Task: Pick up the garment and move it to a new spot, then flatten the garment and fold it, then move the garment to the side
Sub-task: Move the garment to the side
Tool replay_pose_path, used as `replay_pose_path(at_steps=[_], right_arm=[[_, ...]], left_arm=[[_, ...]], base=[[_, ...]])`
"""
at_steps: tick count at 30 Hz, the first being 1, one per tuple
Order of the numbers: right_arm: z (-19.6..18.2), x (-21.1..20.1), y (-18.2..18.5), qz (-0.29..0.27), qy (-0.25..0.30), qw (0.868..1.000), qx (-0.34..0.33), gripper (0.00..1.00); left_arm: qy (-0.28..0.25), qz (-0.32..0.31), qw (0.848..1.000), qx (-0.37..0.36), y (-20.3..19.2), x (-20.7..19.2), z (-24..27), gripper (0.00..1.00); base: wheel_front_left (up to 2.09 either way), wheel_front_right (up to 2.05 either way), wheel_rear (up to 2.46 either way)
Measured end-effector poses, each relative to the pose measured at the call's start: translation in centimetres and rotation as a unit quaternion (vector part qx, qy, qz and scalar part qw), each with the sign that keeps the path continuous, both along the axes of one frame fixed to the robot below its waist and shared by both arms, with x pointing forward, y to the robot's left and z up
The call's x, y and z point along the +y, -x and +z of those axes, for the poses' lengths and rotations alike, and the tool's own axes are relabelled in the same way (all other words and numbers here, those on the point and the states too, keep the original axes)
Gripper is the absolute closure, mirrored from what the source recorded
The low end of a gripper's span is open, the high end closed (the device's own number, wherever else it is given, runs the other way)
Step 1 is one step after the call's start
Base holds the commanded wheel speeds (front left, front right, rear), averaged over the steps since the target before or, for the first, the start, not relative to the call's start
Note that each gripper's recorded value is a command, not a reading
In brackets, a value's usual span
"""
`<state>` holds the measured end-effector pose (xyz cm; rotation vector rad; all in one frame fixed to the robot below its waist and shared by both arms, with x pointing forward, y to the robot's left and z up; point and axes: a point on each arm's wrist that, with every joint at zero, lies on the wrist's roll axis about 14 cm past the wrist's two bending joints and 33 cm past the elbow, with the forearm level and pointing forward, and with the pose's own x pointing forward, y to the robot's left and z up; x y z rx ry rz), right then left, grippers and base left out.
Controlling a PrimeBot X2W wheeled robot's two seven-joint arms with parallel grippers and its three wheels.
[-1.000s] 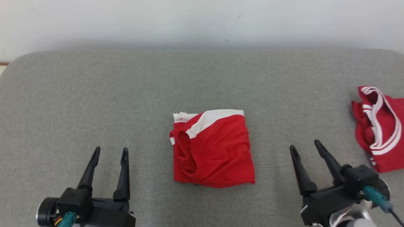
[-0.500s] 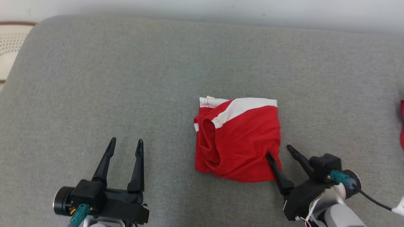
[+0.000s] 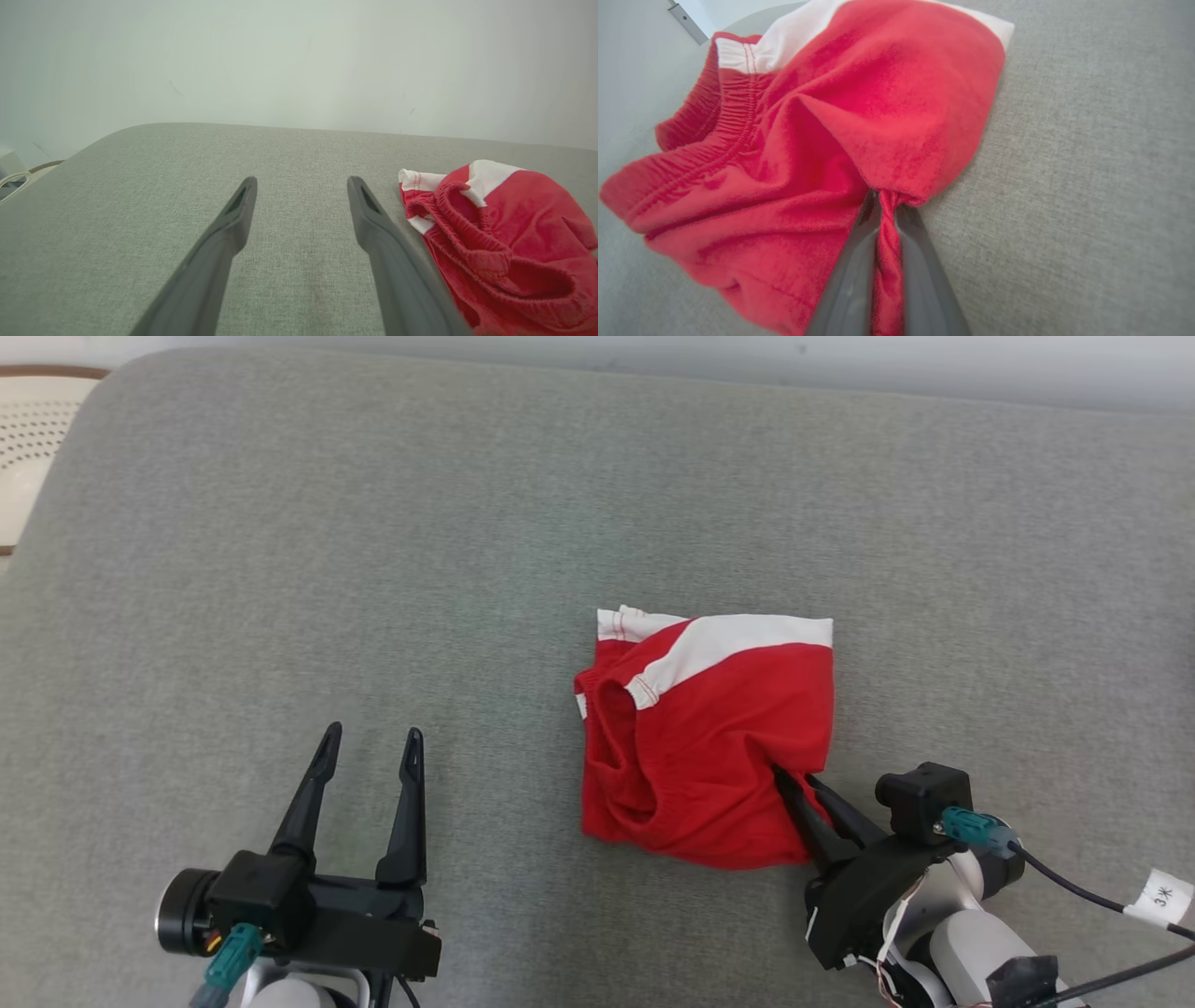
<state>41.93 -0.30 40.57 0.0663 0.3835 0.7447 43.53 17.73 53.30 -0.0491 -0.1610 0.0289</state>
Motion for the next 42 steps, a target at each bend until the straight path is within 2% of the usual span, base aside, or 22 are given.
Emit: replay_pose_path(at_steps=[6,15,20,24,32,39,42], right_arm=[[0.8,-2.8,0.0,-0.029,0.009,0.999,-0.016,1.00],[1.2,-12.3,0.6,-0.122,0.087,0.988,-0.039,1.00],[2.3,-17.9,1.2,-0.167,0.146,0.973,-0.063,1.00],[4.8,-21.1,0.6,-0.186,0.185,0.959,-0.107,1.00],[9.6,-25.1,-1.6,-0.186,0.261,0.931,-0.176,1.00],[10.1,-30.3,-2.7,-0.226,0.299,0.913,-0.162,1.00],[9.3,-34.1,-3.0,-0.271,0.296,0.906,-0.133,1.00]], left_arm=[[-0.001,-0.019,1.000,-0.012,-0.8,-1.2,0.5,0.00],[-0.008,-0.083,0.996,-0.032,-3.4,-5.3,1.4,0.00],[-0.011,-0.132,0.990,-0.040,-5.0,-8.7,1.6,0.00],[-0.004,-0.166,0.985,-0.040,-6.1,-11.4,1.4,0.00],[0.004,-0.211,0.977,-0.026,-7.5,-14.8,-0.4,0.00],[0.010,-0.225,0.974,-0.011,-8.3,-15.8,-2.1,0.00],[0.012,-0.230,0.973,-0.002,-8.6,-16.1,-2.9,0.00]], base=[[0.00,0.00,0.00],[0.00,0.00,0.00],[0.00,0.00,0.00],[0.00,0.00,0.00],[0.00,0.00,0.00],[0.00,0.00,0.00],[0.00,0.00,0.00]])
